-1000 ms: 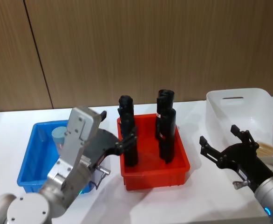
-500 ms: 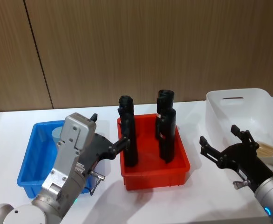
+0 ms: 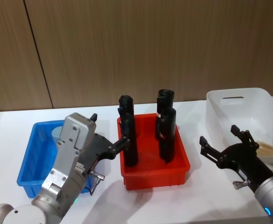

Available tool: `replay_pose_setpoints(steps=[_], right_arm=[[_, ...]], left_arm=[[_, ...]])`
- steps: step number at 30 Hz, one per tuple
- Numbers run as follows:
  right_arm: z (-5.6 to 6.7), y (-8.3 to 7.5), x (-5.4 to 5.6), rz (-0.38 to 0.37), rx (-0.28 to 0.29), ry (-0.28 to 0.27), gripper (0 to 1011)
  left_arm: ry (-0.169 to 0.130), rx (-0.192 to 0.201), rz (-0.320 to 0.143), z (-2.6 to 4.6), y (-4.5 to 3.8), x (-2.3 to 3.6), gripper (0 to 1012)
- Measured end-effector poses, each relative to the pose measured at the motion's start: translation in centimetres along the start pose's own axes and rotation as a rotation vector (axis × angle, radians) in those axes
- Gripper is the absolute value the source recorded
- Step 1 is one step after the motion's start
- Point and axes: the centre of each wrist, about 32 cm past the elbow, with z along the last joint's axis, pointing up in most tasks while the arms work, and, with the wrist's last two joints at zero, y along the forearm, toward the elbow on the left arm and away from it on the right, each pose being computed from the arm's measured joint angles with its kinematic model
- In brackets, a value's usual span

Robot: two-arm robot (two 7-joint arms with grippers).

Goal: Pick the cotton swabs from the blue box and place them into the white box.

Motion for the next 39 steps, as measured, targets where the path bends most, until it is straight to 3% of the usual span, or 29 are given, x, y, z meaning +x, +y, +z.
replay_pose_setpoints(steps=[13,26,39], right_arm=[[-0.7,1.1,0.9,0.016,-0.011,-0.017,1002],[-1.7,4.5,3.2,0.072,-0.026,-0.036,1002],[-2.2,8.0,5.3,0.152,-0.028,-0.012,1002]], left_arm=[[0.0,0.001,0.0,-0.02,0.0,0.0,1004],[0.0,0.001,0.0,-0.02,0.0,0.0,1004],[0.0,0.001,0.0,-0.02,0.0,0.0,1004]])
